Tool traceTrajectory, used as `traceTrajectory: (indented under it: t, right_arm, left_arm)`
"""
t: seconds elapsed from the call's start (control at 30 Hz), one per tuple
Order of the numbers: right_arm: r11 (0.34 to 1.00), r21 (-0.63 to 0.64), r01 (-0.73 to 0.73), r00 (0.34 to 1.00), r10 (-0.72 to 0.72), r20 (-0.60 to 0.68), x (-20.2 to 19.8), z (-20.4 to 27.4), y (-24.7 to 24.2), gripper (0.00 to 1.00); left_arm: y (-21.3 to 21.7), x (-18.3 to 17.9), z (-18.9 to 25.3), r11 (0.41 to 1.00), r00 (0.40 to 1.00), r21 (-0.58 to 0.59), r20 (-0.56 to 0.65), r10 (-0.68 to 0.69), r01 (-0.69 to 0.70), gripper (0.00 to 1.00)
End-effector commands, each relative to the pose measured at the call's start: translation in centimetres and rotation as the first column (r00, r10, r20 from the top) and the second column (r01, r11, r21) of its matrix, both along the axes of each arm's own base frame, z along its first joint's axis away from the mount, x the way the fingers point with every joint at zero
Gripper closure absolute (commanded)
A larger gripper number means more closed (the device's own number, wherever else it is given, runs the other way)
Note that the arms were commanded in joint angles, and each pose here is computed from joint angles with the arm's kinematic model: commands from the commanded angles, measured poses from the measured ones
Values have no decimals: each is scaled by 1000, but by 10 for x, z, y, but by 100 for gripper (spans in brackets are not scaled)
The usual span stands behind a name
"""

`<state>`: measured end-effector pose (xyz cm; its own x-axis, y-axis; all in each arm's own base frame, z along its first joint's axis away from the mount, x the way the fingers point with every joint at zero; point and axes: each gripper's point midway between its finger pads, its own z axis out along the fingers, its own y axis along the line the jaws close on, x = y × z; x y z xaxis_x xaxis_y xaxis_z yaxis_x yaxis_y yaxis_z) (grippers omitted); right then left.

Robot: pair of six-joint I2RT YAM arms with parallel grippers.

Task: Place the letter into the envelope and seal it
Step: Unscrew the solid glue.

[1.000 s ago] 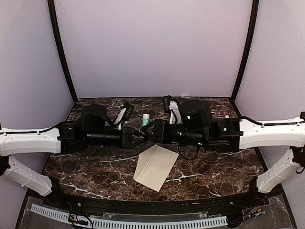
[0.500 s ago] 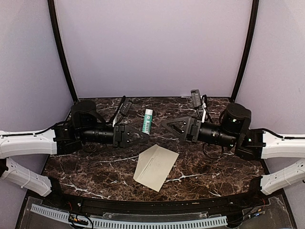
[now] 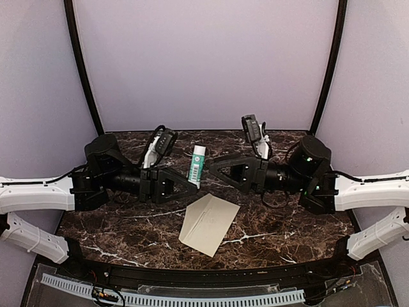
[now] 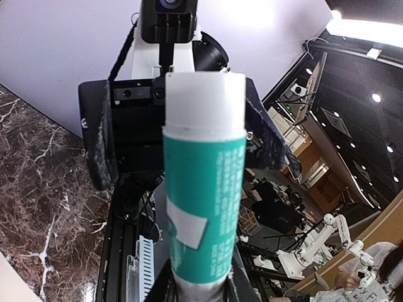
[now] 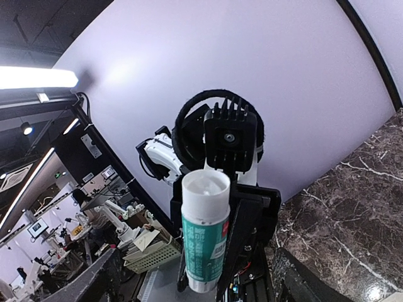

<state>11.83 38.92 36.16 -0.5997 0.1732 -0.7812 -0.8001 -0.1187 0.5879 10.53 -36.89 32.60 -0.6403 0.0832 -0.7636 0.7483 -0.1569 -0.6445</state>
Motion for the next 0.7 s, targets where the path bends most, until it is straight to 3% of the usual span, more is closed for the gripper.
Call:
traceTrajectory:
  t: [0.0, 0.13, 0.47, 0.57, 0.67]
  right_arm:
    - [993, 90, -76, 995, 70, 70, -11, 33, 2, 24]
    - [991, 97, -95, 994, 89, 70, -12, 35, 6, 30]
    - [986, 107, -130, 991, 126, 49, -14, 31, 10, 58]
    - [987, 111, -119, 992, 114, 47, -13, 31, 8, 68]
    - [988, 120, -100, 995, 96, 43, -11, 32, 4, 85]
  left_arm:
    - [1, -17, 21, 996, 997, -63, 46, -63, 65, 100]
    - [-4, -22, 16, 994, 995, -56, 34, -90, 91, 100]
    - [-10, -21, 16, 993, 995, -68, 35, -94, 97, 100]
    - [-11, -19, 14, 995, 996, -62, 30, -82, 83, 100]
    - [-11, -16, 9, 997, 998, -46, 23, -63, 64, 100]
